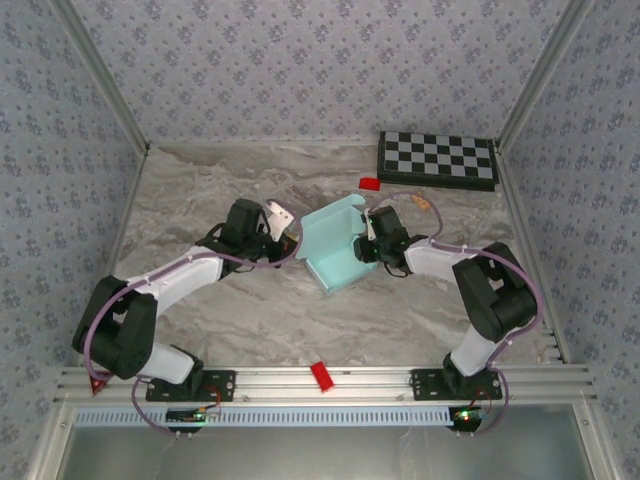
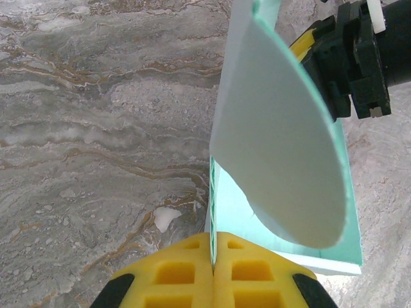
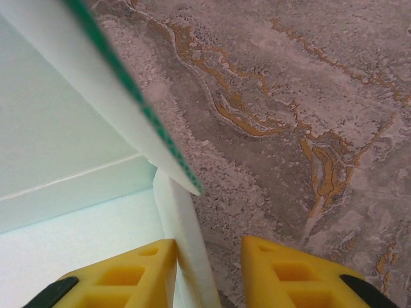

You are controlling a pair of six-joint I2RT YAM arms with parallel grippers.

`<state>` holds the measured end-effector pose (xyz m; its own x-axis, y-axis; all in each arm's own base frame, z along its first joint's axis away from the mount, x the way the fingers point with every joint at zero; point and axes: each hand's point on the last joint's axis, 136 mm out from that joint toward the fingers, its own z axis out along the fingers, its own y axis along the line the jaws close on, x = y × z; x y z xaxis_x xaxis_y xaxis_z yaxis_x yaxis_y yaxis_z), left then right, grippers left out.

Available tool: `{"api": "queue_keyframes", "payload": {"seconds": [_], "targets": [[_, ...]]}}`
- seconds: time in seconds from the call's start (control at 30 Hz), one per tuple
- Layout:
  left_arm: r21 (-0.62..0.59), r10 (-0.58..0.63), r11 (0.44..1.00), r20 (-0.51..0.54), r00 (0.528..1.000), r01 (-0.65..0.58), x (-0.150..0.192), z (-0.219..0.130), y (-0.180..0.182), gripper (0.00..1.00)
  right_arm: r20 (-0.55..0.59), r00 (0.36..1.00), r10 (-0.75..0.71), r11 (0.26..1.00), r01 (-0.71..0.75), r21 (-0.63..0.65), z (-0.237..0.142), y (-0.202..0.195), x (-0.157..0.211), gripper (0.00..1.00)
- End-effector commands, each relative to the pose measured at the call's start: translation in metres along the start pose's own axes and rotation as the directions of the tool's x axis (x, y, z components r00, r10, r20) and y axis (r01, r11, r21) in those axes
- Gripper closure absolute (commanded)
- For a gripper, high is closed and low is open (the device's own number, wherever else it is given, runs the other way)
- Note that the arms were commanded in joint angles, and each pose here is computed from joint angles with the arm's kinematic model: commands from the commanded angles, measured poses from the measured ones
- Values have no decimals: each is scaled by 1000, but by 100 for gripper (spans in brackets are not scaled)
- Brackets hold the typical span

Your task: Fold the paper box

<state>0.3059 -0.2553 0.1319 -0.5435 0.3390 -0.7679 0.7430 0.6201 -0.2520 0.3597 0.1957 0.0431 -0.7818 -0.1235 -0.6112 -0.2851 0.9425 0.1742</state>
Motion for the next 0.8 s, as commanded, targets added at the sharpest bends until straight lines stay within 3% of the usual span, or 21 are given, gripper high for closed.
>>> {"api": "queue_keyframes", "payload": {"seconds": [0.0, 0.4, 0.77], "targets": [[36, 15, 999, -10, 1000, -15, -6, 2, -4, 100, -49, 999, -9, 999, 11, 46, 9, -8, 14, 67], [48, -53, 997, -23, 998, 54, -3, 4, 3, 100, -16, 998, 57, 998, -57, 18, 9, -8, 18, 68], [74, -70, 995, -23, 997, 72, -2, 6, 0, 100, 32, 994, 105, 994, -105, 11, 4, -11, 13, 59]]}}
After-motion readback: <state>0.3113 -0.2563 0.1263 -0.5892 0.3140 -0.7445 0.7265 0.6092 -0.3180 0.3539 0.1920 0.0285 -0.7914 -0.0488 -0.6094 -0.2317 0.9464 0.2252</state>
